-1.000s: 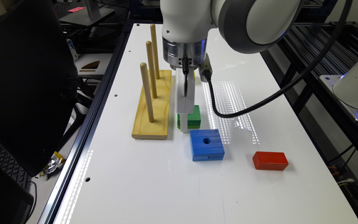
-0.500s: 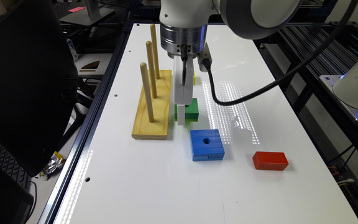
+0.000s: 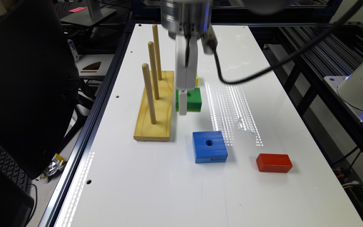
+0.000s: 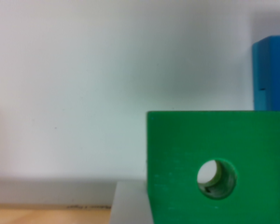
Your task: Pick up green block.
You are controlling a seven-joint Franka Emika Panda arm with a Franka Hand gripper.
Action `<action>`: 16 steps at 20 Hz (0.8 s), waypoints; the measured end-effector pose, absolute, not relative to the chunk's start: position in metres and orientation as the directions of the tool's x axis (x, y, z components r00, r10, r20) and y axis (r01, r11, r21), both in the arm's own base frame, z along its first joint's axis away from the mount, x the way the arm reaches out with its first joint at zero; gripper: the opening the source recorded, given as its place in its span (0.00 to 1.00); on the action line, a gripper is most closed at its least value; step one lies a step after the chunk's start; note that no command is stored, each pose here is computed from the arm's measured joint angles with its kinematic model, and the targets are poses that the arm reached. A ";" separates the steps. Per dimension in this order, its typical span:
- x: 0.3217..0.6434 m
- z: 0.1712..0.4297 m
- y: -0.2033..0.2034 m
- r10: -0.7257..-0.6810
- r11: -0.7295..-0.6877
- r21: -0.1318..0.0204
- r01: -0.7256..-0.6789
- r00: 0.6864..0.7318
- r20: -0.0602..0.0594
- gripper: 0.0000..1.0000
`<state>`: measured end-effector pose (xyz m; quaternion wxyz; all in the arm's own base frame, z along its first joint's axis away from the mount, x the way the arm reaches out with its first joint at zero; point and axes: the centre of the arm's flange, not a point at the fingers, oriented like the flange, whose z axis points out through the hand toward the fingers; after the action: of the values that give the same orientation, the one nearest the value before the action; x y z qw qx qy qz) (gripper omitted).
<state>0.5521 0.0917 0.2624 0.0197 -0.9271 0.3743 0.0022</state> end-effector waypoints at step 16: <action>0.539 0.350 0.088 -0.694 -0.720 -0.037 -0.693 0.720 0.017 0.00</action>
<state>0.5394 0.0881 0.3502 0.0139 -0.9273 0.3738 -0.0146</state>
